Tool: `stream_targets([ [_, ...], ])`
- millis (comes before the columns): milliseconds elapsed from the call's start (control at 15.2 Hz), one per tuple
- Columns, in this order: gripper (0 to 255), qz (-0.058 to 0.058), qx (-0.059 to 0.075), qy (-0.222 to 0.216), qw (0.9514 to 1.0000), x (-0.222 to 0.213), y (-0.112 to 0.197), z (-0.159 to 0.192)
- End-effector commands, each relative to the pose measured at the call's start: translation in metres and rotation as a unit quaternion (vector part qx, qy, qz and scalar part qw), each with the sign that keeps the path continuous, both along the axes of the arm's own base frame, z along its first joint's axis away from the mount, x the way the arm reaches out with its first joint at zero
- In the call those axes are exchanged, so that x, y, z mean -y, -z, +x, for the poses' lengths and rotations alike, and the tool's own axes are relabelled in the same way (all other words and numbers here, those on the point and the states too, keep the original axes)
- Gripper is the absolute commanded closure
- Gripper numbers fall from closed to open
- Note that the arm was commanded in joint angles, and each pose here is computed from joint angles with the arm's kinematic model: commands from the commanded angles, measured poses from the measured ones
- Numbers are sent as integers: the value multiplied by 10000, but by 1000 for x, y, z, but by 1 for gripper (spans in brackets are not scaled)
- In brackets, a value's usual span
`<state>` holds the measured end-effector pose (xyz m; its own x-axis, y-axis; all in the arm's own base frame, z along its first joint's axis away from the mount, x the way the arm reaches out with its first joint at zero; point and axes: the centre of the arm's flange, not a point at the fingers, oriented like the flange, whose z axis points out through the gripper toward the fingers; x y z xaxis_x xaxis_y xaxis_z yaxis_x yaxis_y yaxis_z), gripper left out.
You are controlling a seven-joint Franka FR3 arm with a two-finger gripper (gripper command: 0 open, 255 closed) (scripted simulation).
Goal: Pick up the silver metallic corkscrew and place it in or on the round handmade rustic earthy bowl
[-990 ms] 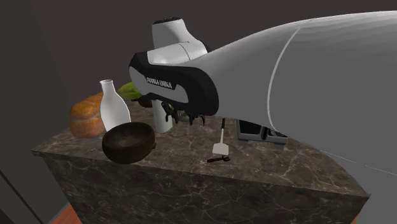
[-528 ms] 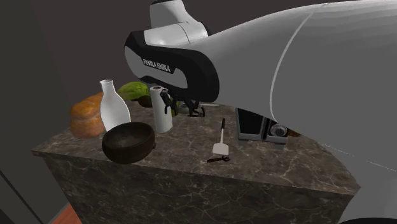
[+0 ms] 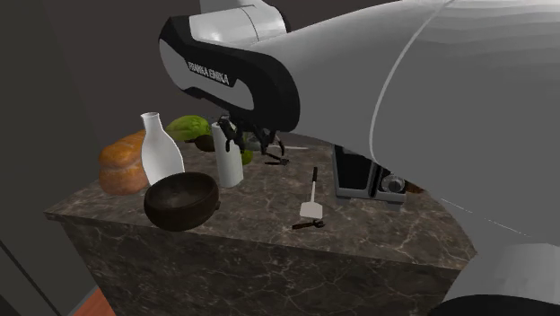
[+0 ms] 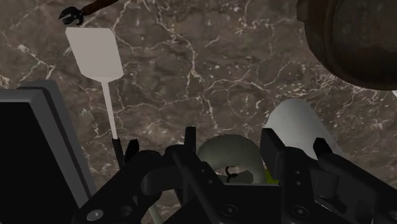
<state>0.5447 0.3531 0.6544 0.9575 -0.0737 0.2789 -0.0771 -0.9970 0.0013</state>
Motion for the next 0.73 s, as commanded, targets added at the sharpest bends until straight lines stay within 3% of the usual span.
stream_targets([
  [0, 255, 0, 0, 2, 10000, -20, 8, -10],
  [660, 255, 0, 0, 2, 10000, -132, 53, -64],
])
